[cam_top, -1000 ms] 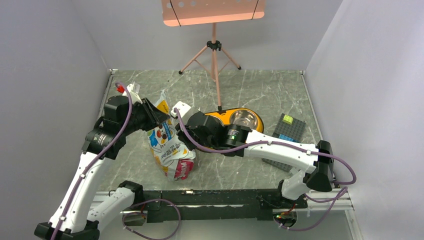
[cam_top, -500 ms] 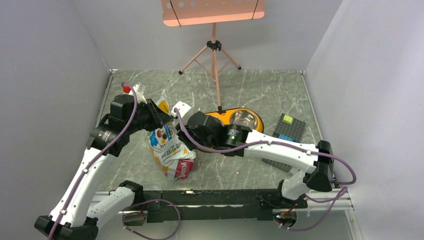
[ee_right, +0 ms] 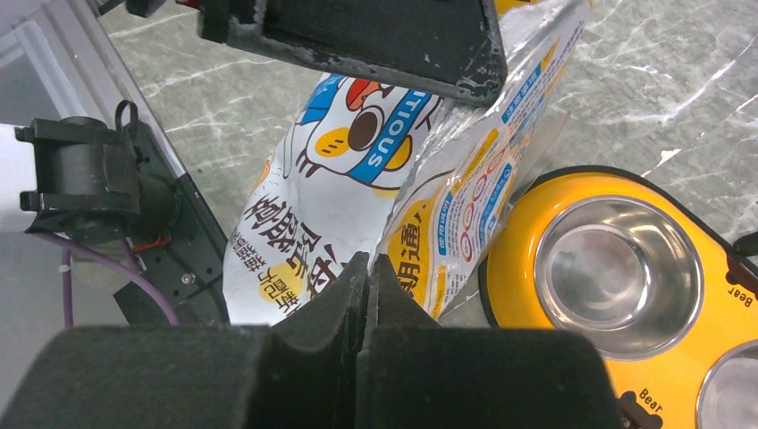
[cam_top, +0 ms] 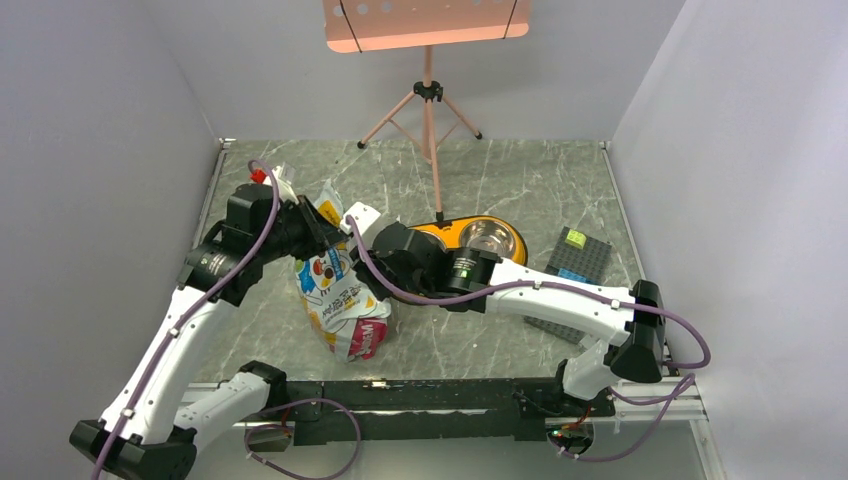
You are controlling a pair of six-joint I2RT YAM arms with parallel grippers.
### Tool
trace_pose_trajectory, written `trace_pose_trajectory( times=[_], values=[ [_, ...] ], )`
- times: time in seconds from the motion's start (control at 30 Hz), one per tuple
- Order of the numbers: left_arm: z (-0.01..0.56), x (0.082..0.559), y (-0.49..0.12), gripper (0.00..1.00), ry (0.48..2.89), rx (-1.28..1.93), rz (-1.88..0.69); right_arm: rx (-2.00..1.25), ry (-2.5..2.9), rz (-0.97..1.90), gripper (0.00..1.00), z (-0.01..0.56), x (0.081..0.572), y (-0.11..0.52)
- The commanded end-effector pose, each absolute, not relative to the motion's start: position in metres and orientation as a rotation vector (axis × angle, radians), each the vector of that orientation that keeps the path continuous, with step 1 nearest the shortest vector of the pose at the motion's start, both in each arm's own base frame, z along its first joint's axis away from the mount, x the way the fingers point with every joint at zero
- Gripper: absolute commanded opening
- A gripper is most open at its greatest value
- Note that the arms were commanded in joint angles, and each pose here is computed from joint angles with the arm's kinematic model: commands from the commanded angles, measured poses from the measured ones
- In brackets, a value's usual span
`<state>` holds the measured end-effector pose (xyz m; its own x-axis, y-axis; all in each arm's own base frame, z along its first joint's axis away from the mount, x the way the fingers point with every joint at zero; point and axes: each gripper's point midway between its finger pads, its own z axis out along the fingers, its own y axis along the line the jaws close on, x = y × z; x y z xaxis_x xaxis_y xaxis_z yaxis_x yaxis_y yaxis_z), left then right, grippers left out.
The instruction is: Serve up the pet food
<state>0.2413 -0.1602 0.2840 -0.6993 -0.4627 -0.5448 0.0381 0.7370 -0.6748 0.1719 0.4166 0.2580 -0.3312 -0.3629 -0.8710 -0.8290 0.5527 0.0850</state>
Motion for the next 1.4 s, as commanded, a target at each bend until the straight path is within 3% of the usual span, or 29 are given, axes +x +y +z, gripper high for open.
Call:
trace_pose_trajectory(
  times=[0.0,0.27,0.5,0.53,0.6,0.67,0.73,0.87,0.97,1.13,1.37],
  values=[
    [0.261,0.236,-0.149,0.18,2.309,-0.394,-0.77,-0.853,1.748,0.825,0.0,0.335,0.167,0.436],
    [0.244,0.239,-0.145,0.2,2.457,-0.522,-0.636,-0.838,1.691,0.689,0.0,0.34,0.165,0.446],
    [0.259,0.248,-0.134,0.0,2.405,-0.448,-0.549,-0.794,1.71,0.72,0.0,0.346,0.164,0.442],
    [0.261,0.249,-0.134,0.0,2.379,-0.435,-0.561,-0.773,1.715,0.726,0.07,0.349,0.166,0.439],
    [0.268,0.249,-0.136,0.0,2.306,-0.417,-0.61,-0.698,1.743,0.744,0.32,0.358,0.174,0.431],
    [0.273,0.245,-0.135,0.0,2.24,-0.429,-0.653,-0.611,1.798,0.783,0.42,0.367,0.186,0.422],
    [0.271,0.242,-0.134,0.0,2.229,-0.443,-0.669,-0.519,1.847,0.804,0.45,0.375,0.201,0.413],
    [0.269,0.238,-0.137,0.0,2.242,-0.433,-0.694,-0.426,1.929,0.849,0.43,0.375,0.224,0.413],
    [0.282,0.238,-0.14,0.0,2.192,-0.434,-0.737,-0.457,1.945,0.875,0.35,0.369,0.227,0.428],
    [0.296,0.236,-0.135,0.0,2.116,-0.452,-0.759,-0.509,1.956,0.912,0.3,0.364,0.225,0.447],
    [0.291,0.227,-0.129,0.0,2.145,-0.526,-0.748,-0.533,2.019,0.907,0.15,0.347,0.226,0.462]
  ],
)
